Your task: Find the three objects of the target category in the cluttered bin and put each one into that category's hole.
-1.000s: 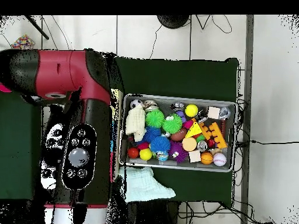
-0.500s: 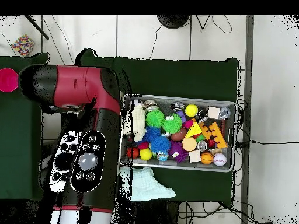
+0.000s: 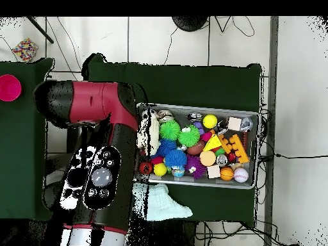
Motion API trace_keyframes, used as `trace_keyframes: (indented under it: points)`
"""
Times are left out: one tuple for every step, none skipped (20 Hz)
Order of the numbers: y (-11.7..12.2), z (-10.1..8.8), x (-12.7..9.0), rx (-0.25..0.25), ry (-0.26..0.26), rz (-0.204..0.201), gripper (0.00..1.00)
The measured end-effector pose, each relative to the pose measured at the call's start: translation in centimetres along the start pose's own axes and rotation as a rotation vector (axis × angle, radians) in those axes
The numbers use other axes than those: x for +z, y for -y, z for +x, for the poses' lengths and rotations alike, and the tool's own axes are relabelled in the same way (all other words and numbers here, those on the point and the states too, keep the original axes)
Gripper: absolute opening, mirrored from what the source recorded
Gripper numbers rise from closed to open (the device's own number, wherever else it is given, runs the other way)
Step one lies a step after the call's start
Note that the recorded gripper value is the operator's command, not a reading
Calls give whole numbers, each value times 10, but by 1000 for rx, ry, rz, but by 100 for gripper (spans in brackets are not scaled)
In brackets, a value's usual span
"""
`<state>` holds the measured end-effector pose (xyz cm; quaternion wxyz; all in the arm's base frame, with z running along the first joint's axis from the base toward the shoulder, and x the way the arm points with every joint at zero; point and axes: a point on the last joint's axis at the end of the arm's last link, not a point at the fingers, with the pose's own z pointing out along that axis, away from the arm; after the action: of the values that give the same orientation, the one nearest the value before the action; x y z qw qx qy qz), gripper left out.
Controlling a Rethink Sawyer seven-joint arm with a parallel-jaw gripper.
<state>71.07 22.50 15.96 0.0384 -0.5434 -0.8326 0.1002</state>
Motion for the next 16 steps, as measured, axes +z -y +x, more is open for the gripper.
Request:
trace_keyframes:
  points:
    - [1, -1, 2, 2, 2, -3, 0]
    - [2, -2, 6, 4, 5, -6, 0]
    - [3, -3, 10, 7, 8, -9, 0]
    - [4, -4, 12, 8, 10, -10, 0]
    - [4, -4, 14, 8, 10, -11, 0]
    - [4, -5, 16, 9, 11, -14, 0]
    - [4, -5, 17, 10, 11, -17, 0]
    - [4, -7, 20, 12, 11, -22, 0]
    - [4, -7, 20, 13, 12, -24, 0]
    - [5, -9, 24, 18, 10, -26, 0]
    - [6, -10, 26, 21, 9, -26, 0]
    - [7, -11, 29, 25, 4, -26, 0]
    - [8, -11, 31, 27, 1, -25, 0]
    - [9, -11, 33, 30, -3, -25, 0]
    - [10, -12, 35, 32, -6, -24, 0]
    - [10, -12, 37, 35, -10, -23, 0]
